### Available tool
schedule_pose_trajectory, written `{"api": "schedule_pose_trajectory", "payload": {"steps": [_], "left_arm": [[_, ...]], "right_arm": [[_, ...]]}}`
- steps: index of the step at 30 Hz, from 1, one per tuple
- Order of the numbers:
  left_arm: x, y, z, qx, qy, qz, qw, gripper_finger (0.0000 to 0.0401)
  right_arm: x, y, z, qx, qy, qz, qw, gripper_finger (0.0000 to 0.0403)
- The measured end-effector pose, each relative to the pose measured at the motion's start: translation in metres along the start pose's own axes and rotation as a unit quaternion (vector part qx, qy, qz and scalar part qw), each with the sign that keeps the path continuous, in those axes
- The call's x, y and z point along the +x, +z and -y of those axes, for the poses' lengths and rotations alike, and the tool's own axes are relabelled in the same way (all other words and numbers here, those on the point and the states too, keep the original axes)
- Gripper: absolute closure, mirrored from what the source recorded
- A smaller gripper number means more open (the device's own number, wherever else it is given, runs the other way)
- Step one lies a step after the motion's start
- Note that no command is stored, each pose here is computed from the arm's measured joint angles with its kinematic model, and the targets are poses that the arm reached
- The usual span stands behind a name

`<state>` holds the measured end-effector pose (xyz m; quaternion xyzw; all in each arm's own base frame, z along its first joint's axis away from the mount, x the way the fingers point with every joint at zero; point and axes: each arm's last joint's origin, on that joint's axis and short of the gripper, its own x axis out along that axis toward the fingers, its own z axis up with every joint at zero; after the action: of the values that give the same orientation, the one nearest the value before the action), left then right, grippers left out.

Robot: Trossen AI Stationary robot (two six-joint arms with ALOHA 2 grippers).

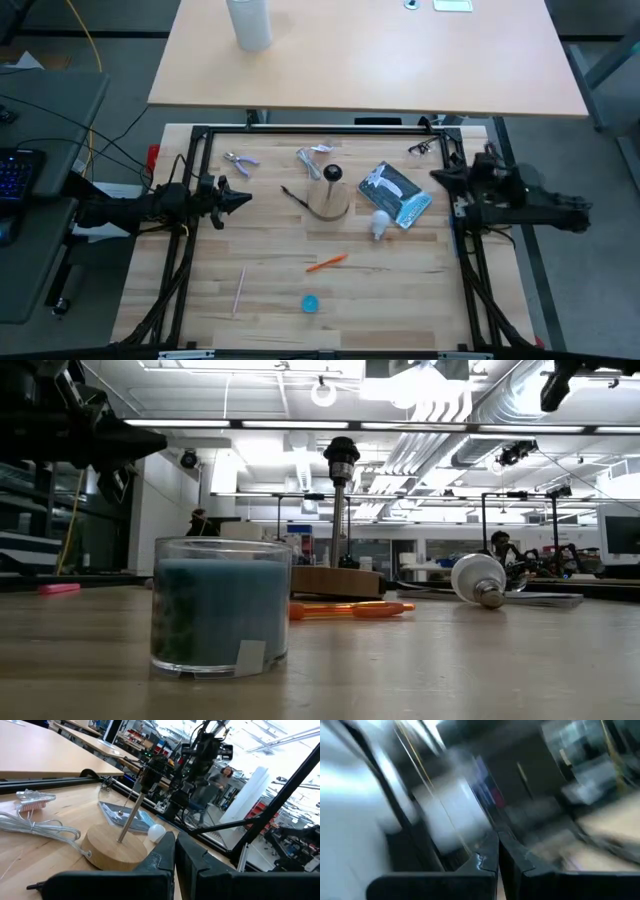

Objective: Screw lightbulb
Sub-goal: Move the wooden lamp to the center of the table

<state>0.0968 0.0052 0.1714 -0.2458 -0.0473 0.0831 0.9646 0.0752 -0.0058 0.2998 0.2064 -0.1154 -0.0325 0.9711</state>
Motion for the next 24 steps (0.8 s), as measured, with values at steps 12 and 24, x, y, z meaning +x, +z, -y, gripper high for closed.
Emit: {"api": "schedule_pose_trajectory", "payload": {"steps": [12, 24], "left_arm": [[0.0, 0.0, 0.0, 0.0, 0.0, -0.001, 1.0, 0.0401], [0.0, 0.004, 0.001, -0.006, 0.012, 0.031, 0.999, 0.0401]], "right_arm": [[0.025, 0.018, -0.01, -0.039, -0.098, -0.243, 0.964, 0.0224], [0.083, 0.022, -0.016, 0.055, -0.099, -0.227, 0.967, 0.0142]]}}
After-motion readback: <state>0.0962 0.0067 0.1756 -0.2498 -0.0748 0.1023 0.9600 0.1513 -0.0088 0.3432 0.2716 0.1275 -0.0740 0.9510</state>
